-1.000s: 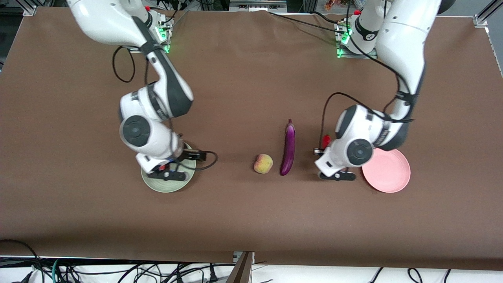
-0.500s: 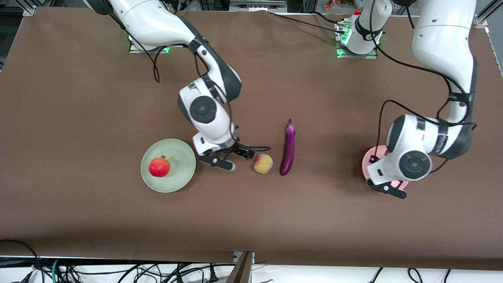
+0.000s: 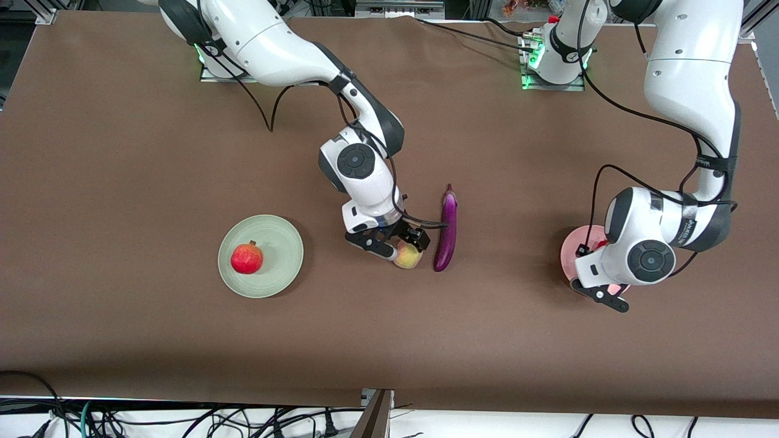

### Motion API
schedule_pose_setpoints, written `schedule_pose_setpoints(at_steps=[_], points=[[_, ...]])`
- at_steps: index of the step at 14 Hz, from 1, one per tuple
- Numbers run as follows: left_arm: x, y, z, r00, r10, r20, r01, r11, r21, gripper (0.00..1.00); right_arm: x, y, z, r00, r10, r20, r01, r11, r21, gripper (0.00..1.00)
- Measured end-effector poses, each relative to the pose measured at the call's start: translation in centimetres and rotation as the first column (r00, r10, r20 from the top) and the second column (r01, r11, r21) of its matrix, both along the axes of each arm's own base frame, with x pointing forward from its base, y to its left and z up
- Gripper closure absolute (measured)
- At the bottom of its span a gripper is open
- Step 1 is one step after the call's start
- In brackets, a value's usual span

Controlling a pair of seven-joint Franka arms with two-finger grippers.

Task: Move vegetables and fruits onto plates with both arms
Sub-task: 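Place the chili on the pink plate while the right gripper grasps the peach, then grasp the eggplant with the left gripper while the right gripper carries the peach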

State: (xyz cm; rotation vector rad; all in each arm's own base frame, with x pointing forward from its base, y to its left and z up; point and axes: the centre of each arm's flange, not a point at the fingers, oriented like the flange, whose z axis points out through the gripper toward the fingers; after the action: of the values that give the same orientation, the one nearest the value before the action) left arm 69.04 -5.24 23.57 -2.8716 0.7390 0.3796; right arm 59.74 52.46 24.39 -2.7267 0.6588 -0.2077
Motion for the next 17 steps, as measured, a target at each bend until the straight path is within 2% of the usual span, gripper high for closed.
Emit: schedule_pose_setpoints(at_steps=[3, 6, 10, 12, 14, 15, 17], points=[[-0.7, -4.0, 1.6, 0.999, 0.017, -0.028, -0.020, 0.994, -0.105, 0.00, 0.1, 0.1, -1.5, 0.999, 0.023, 0.039, -0.022, 0.999, -0.024, 0.00], [-1.4, -8.2, 2.4, 0.998, 0.041, -0.054, -0.053, 0.968, -0.243, 0.00, -0.2, 0.4, -3.1, 0.997, 0.036, 0.066, -0.034, 0.999, -0.025, 0.00], [-2.5, -13.1, 2.3, 0.998, 0.023, -0.061, -0.040, 0.953, -0.300, 0.00, -0.3, 0.3, -5.3, 0.996, 0.041, 0.082, -0.038, 0.999, -0.035, 0.01], [-2.9, -15.4, 2.0, 0.998, 0.033, -0.061, -0.052, 0.943, -0.330, 0.00, -0.1, 0.2, -5.1, 0.995, 0.041, 0.095, -0.038, 0.999, -0.034, 0.18], [-3.2, -17.7, 2.0, 0.998, 0.055, -0.044, -0.067, 0.936, -0.345, 0.00, 0.4, 0.0, -4.7, 0.994, 0.039, 0.106, -0.035, 0.999, -0.036, 0.18], [-3.4, -18.6, 2.0, 0.996, 0.081, -0.039, -0.090, 0.930, -0.358, 0.00, 0.7, -0.3, -4.1, 0.994, 0.035, 0.103, -0.031, 0.999, -0.042, 0.18], [-3.8, -20.1, 1.0, 0.989, 0.145, -0.025, -0.142, 0.900, -0.413, 0.00, 2.2, -2.0, -1.4, 0.997, 0.054, 0.061, -0.048, 0.994, -0.098, 0.18]])
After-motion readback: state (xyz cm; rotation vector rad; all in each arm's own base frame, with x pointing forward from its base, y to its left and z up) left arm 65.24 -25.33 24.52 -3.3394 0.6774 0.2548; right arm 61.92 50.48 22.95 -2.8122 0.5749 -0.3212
